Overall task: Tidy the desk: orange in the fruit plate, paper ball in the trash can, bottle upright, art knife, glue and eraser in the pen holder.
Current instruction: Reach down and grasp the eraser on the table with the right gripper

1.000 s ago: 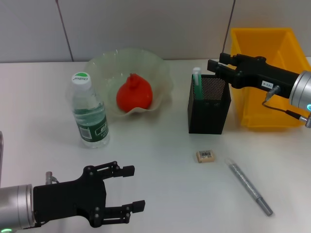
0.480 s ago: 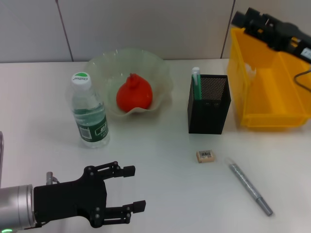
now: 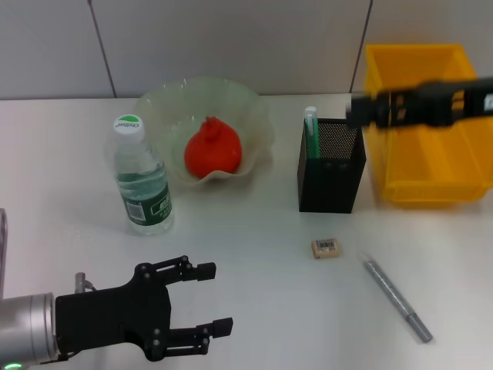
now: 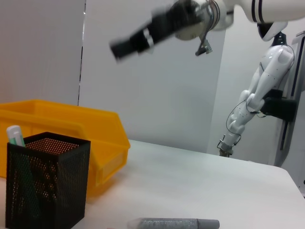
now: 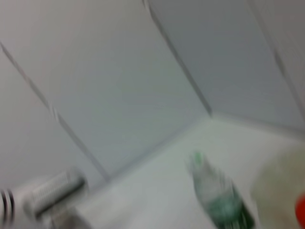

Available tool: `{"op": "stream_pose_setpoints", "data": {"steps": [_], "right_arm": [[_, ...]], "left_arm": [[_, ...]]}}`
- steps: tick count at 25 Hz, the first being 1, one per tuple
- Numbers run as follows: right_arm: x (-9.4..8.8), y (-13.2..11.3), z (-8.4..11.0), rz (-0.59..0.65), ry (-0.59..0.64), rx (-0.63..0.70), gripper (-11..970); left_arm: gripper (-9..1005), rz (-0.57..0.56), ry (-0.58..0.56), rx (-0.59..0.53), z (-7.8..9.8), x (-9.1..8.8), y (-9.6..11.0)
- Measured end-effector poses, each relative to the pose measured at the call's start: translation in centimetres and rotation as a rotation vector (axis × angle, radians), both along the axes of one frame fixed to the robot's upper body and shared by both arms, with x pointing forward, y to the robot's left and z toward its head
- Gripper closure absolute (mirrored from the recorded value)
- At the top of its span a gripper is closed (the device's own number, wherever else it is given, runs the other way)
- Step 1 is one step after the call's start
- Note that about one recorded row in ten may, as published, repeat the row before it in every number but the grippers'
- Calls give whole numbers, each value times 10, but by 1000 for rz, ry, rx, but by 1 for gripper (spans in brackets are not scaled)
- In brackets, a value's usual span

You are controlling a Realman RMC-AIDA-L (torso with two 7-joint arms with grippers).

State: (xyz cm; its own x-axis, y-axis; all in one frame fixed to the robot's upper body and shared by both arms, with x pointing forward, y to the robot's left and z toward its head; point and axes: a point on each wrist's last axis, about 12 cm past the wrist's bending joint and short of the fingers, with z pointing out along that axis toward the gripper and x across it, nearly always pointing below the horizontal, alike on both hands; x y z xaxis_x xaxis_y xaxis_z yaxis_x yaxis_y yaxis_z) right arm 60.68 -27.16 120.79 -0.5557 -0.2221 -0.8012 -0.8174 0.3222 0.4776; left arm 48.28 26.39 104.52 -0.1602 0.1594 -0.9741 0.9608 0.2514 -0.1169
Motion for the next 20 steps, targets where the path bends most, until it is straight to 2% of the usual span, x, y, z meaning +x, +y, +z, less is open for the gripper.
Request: {"op": "stream_pose_setpoints", "data": {"steps": [1, 4, 5, 6, 7, 8, 12, 13, 15, 20], "right_arm": [[0, 0, 0, 0, 0, 0, 222], [3, 14, -4, 54, 41, -187, 222], [5, 24, -9, 80, 53, -291, 222], [5, 24, -9, 80, 53, -291, 222], [8, 34, -16, 101, 62, -394, 222], [8, 34, -16, 101, 62, -394, 223], [14, 62, -32, 138, 27, -602, 223], [14, 62, -32, 138, 27, -602, 223], [15, 78, -42, 173, -26, -699, 224], [17, 93, -51, 203, -90, -770, 224]], "left_arm": [[199, 0, 0, 0, 0, 0, 0], [199, 1, 0, 0, 0, 0, 0], [199, 2, 0, 1, 0, 0, 0], [199, 2, 1, 1, 0, 0, 0], [199, 2, 1, 1, 0, 0, 0], [199, 3, 1, 1, 0, 0, 0], [199, 5, 5, 1, -1, -1, 1], [199, 5, 6, 1, -1, -1, 1], [199, 6, 6, 1, -1, -1, 1], [199, 6, 7, 1, -1, -1, 1]]}}
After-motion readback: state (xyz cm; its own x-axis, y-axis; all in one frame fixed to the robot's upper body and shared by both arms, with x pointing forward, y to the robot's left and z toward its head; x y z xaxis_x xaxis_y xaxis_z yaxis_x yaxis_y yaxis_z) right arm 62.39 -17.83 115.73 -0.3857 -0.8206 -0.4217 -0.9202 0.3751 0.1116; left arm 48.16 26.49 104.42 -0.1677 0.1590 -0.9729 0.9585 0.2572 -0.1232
